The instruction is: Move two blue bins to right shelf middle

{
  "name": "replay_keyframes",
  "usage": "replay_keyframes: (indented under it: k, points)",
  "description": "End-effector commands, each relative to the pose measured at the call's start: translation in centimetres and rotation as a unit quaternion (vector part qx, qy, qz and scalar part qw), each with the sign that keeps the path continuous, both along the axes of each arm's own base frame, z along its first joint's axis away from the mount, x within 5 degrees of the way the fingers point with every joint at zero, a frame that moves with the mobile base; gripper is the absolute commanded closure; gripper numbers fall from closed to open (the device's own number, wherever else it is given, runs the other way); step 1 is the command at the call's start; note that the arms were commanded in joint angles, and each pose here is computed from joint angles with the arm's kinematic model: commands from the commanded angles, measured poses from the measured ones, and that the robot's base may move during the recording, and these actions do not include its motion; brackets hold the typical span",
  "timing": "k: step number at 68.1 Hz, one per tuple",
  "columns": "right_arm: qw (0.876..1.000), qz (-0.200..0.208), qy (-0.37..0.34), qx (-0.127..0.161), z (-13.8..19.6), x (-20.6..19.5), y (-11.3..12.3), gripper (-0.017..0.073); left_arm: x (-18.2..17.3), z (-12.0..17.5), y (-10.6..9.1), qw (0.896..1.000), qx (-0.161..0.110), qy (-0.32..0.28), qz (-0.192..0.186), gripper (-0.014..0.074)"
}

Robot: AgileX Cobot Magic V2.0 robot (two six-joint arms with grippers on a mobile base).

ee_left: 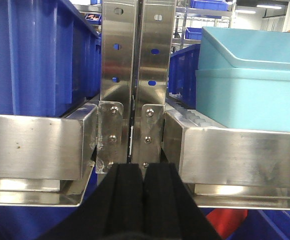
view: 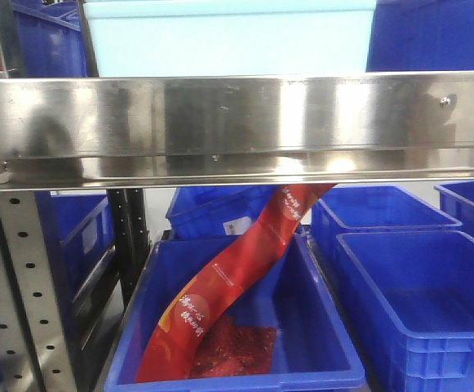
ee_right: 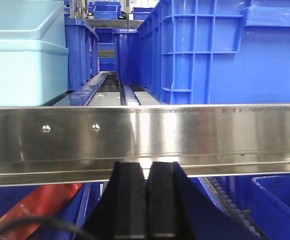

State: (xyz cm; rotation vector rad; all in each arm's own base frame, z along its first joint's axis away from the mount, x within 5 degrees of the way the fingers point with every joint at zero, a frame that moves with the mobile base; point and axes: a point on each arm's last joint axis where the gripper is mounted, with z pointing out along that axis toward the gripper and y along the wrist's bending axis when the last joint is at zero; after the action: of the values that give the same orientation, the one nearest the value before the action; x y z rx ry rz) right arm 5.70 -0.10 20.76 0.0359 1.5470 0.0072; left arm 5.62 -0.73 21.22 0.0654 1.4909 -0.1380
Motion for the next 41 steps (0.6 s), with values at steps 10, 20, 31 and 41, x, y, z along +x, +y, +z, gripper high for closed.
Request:
replay_keyframes:
  k: [10, 20, 31, 41]
  points:
    - [1.000, -0.004, -0.010, -0.008, 0.16, -0.06, -0.04, 0.0721, -0.07, 0.25, 0.02, 1.000, -0.003, -0.012, 0.001, 0.0704]
    - [1.000, -0.004, -0.010, -0.008, 0.16, -0.06, -0.04, 0.0721, -0.07, 0.25, 0.02, 1.000, -0.003, -0.012, 0.001, 0.0704]
    - [1.000, -0.004, -0.010, -0.008, 0.16, -0.06, -0.04, 0.0721, -0.07, 0.25, 0.02, 1.000, -0.003, -0.012, 0.001, 0.0704]
    - [1.000, -0.004, -0.010, -0.008, 0.16, -0.06, -0.04, 0.0721, -0.07, 0.25, 0.02, 1.000, -0.003, -0.012, 0.001, 0.0704]
